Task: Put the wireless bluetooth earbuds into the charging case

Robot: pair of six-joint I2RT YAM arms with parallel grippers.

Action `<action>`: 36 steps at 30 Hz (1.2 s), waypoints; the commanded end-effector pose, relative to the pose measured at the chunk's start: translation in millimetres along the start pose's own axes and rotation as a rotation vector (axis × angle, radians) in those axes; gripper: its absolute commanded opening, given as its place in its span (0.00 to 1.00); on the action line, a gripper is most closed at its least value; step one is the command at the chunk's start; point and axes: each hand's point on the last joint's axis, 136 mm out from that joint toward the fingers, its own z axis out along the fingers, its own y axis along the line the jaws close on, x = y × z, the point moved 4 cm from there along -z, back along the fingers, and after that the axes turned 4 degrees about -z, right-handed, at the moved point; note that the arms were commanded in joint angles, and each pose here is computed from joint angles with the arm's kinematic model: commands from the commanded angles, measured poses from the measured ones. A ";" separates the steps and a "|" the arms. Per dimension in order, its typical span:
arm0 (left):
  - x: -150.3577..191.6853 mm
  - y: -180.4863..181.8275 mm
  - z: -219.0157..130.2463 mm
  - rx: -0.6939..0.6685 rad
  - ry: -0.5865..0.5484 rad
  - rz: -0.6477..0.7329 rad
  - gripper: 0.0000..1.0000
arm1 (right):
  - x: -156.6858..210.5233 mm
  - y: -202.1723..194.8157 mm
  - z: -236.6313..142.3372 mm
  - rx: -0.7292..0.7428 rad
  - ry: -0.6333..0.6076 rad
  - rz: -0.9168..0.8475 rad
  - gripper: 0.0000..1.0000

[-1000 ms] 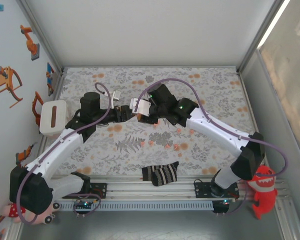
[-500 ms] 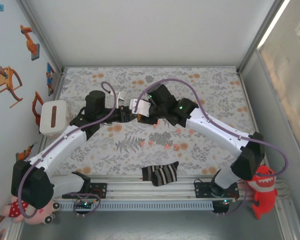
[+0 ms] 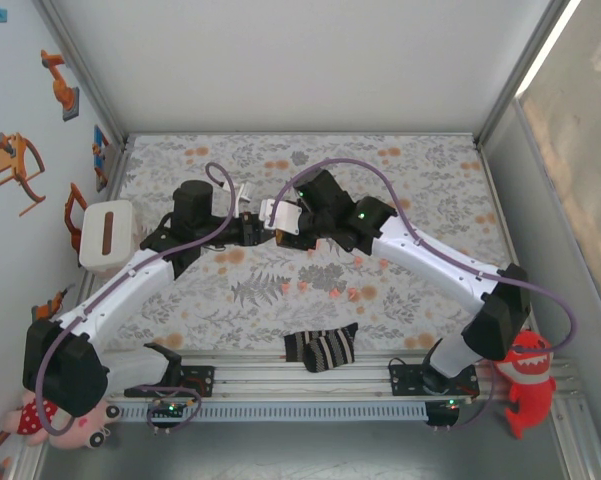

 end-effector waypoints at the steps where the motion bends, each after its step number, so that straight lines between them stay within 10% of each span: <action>1: -0.5 -14.4 -7.7 0.023 0.006 0.055 0.32 | -6.1 -8.7 -2.4 0.044 0.001 -0.012 0.35; 18: 4.3 -19.8 -15.9 0.015 0.011 0.088 0.12 | -3.2 -11.0 1.0 0.057 0.024 -0.012 0.36; 27: -2.5 -17.7 -24.6 -0.047 -0.066 0.222 0.03 | -12.1 -2.2 -22.2 0.002 -0.065 0.050 0.83; 36: -3.2 -27.9 -39.8 -0.034 -0.218 0.625 0.00 | -1.9 -7.2 -90.6 -0.027 -0.345 0.309 0.88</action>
